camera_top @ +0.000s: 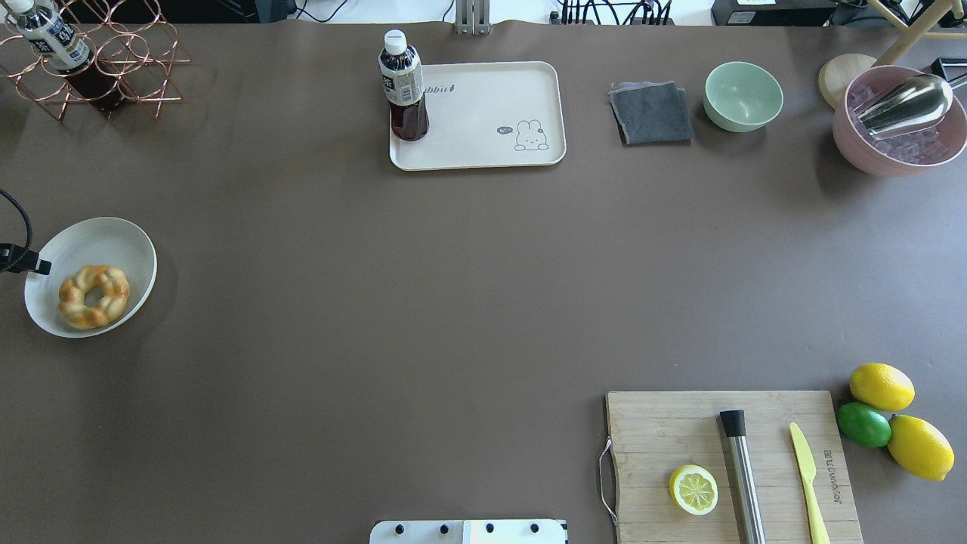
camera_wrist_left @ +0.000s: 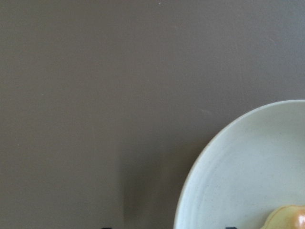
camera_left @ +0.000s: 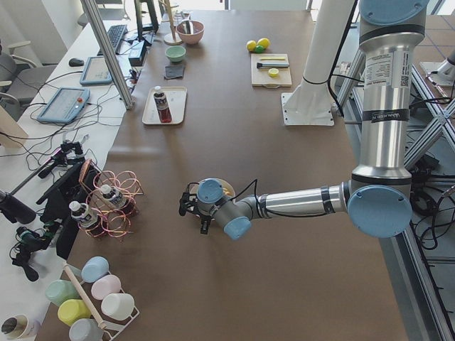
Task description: Place donut on tray
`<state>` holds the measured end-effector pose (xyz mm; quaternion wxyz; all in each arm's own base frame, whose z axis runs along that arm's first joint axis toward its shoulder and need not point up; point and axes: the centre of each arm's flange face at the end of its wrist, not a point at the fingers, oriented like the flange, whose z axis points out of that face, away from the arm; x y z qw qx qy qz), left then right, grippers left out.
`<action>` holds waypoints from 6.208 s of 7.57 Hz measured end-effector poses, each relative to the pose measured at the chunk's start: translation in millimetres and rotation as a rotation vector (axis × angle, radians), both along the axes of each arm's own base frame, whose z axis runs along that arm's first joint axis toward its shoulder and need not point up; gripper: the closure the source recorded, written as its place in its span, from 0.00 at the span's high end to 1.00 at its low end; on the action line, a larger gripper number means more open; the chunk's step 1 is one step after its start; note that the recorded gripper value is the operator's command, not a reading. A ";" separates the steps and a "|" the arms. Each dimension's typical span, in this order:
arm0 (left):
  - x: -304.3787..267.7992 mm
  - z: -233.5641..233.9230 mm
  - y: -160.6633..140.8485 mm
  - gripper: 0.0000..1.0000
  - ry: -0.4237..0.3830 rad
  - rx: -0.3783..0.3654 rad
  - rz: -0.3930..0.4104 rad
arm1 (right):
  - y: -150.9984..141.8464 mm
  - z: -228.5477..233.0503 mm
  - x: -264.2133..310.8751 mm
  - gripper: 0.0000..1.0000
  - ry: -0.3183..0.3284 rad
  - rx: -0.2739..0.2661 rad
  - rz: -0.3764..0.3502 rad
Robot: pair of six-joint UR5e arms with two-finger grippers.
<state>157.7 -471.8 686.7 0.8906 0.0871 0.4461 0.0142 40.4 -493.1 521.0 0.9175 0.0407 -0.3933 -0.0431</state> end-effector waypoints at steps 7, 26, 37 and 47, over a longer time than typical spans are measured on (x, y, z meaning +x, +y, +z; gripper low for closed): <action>-13.8 -37.7 -15.5 0.00 0.132 -0.052 0.054 | -1.6 -3.8 -1.5 1.00 -0.010 0.006 -0.003; 276.7 -525.4 43.1 0.00 0.178 -0.329 -0.246 | 39.9 -356.7 -416.1 1.00 -0.208 0.004 0.024; 277.1 -547.2 65.9 0.00 0.226 -0.355 -0.272 | 30.4 -348.3 -444.4 1.00 -0.252 0.043 0.016; 271.9 -543.0 68.6 0.00 0.225 -0.355 -0.274 | 27.9 -348.8 -441.6 0.00 -0.264 -0.016 0.057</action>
